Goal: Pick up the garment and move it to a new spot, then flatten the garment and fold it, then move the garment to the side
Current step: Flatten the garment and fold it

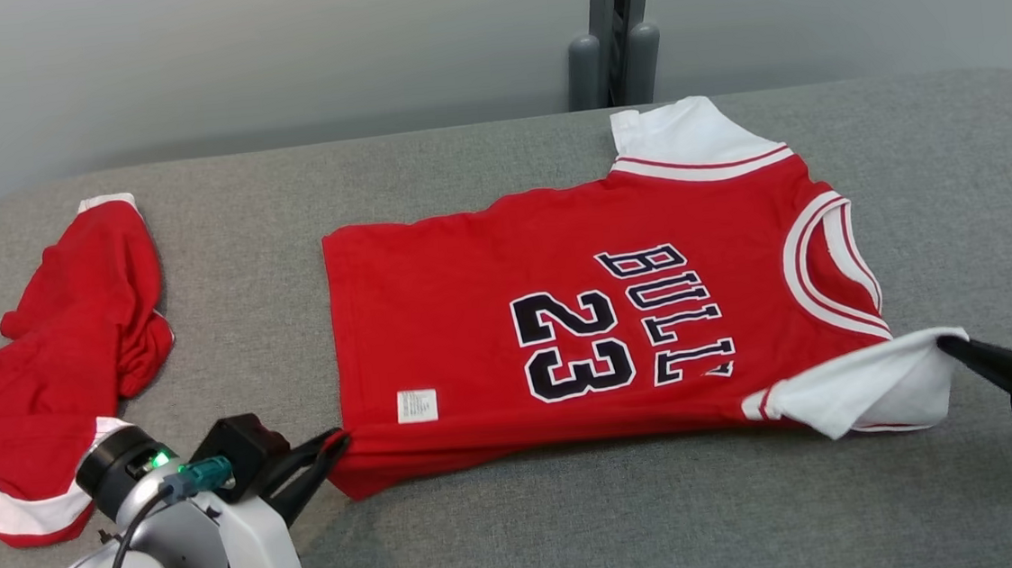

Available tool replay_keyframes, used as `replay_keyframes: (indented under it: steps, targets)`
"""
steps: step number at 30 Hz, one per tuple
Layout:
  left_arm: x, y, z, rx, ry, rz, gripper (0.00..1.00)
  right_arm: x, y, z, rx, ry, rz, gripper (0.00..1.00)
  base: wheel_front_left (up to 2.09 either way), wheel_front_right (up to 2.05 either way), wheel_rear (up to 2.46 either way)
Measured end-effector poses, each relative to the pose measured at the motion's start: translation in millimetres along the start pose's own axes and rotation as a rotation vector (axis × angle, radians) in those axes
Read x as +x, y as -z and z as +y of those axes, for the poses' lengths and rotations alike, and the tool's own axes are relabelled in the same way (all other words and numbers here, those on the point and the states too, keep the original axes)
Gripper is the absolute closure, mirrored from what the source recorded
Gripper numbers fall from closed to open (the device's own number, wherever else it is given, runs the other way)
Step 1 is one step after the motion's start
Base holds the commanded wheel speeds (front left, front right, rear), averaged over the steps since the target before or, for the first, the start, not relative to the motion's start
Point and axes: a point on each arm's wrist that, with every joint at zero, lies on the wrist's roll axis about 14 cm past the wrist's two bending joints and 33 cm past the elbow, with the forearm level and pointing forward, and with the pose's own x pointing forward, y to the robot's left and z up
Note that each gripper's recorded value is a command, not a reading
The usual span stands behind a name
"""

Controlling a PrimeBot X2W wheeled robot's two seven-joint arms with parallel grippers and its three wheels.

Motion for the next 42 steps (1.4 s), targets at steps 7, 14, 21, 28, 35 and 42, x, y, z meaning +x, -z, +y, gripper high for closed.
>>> replay_keyframes:
  steps: [7, 14, 21, 28, 35, 42]
  targets:
    - [21, -5, 23, -0.018, -0.025, -0.015, 1.0, 23, -34, 3, -0.039, 0.014, -0.082, 1.0, 0.0, 0.0, 0.0]
    - [40, 4, 35, -0.006, -0.03, 0.009, 1.0, 48, -52, 6, -0.102, 0.026, -0.127, 1.0, 0.0, 0.0, 0.0]
    - [57, 9, 38, 0.028, -0.027, 0.008, 1.0, 68, -60, 12, -0.247, 0.038, -0.157, 1.0, 0.0, 0.0, 0.0]
    - [69, 15, 35, 0.049, -0.014, 0.013, 1.0, 80, -63, 3, -0.369, 0.073, -0.157, 1.0, 0.0, 0.0, 0.0]
    - [80, 19, 32, 0.052, -0.002, 0.01, 1.0, 92, -60, -14, -0.46, 0.128, -0.122, 1.0, 0.0, 0.0, 0.0]
    - [85, 25, 29, 0.056, 0.004, 0.019, 1.0, 105, -62, -15, -0.476, 0.134, -0.129, 1.0, 0.0, 0.0, 0.0]
